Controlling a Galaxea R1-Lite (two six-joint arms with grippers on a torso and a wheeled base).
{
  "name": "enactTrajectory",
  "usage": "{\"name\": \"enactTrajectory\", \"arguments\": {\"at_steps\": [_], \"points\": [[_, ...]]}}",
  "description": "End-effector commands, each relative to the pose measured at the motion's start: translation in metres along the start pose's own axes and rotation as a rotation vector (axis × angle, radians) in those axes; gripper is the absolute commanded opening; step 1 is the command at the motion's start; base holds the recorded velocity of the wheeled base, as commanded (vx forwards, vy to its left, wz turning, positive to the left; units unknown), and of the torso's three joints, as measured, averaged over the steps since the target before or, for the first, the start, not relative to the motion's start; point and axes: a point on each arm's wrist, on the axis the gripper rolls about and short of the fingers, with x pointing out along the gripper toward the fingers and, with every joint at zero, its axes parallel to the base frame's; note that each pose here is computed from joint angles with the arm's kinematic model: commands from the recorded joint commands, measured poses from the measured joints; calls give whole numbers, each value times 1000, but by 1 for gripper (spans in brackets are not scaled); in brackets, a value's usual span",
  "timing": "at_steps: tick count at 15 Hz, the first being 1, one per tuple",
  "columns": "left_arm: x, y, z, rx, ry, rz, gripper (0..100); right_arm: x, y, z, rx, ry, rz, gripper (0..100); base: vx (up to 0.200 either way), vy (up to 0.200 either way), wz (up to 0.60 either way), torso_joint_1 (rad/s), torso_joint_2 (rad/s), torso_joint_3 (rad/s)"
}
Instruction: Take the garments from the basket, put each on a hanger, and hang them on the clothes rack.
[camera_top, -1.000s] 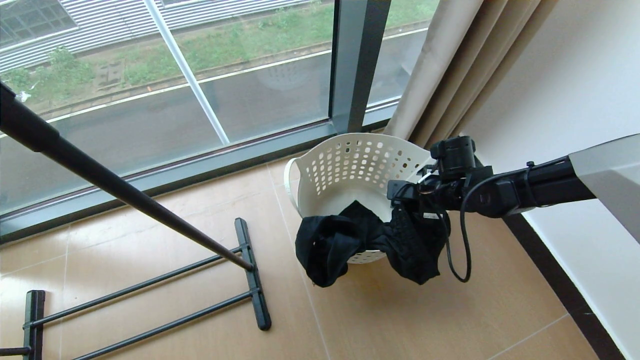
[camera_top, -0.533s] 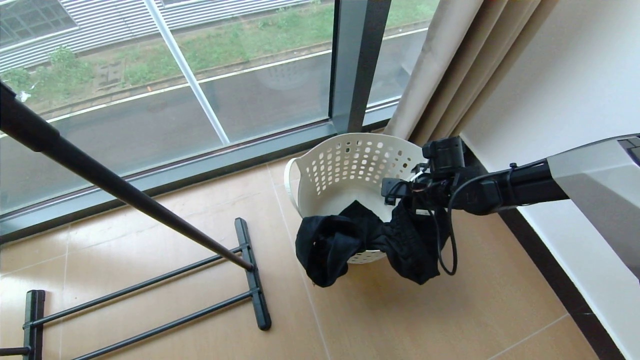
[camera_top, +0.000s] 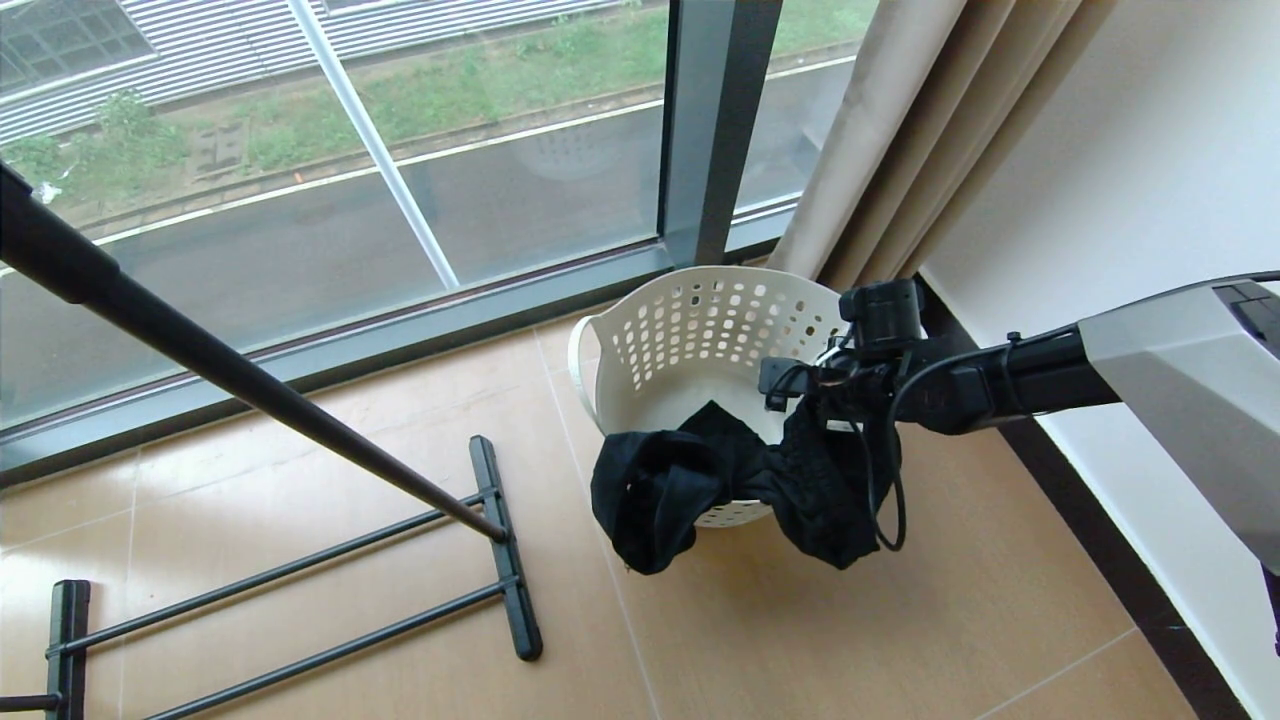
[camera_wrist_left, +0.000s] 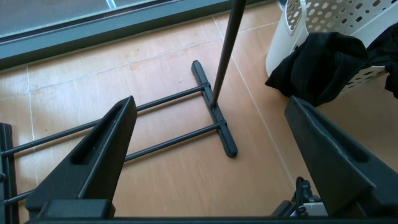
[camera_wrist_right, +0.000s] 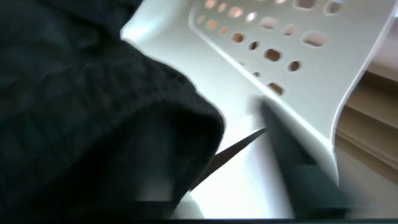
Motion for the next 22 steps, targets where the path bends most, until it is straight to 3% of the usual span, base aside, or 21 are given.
{"name": "enactTrajectory", "arguments": {"at_steps": [1, 7, 10, 13, 15, 17, 19, 21, 22], "points": [[0, 0, 0, 0, 0, 0, 100, 2, 3, 0, 2, -2, -1, 0, 0, 0, 0, 0, 0, 0], [0, 0, 0, 0, 0, 0, 100, -15, -2, -2, 7, -9, -3, 0, 0, 0, 0, 0, 0, 0], [0, 0, 0, 0, 0, 0, 100, -68, -17, -3, 153, -36, -31, 0, 0, 0, 0, 0, 0, 0], [0, 0, 0, 0, 0, 0, 100, -125, -17, -18, 247, -52, -46, 0, 0, 0, 0, 0, 0, 0], [0, 0, 0, 0, 0, 0, 100, -173, -15, -29, 359, -86, -72, 0, 0, 0, 0, 0, 0, 0], [0, 0, 0, 0, 0, 0, 100, -217, -5, -31, 444, -148, -77, 0, 0, 0, 0, 0, 0, 0], [0, 0, 0, 0, 0, 0, 100, -253, 8, -37, 473, -206, -82, 0, 0, 0, 0, 0, 0, 0], [0, 0, 0, 0, 0, 0, 100, -275, 13, -47, 511, -234, -106, 0, 0, 0, 0, 0, 0, 0], [0, 0, 0, 0, 0, 0, 100, -293, 20, -57, 566, -262, -118, 0, 0, 0, 0, 0, 0, 0]]}}
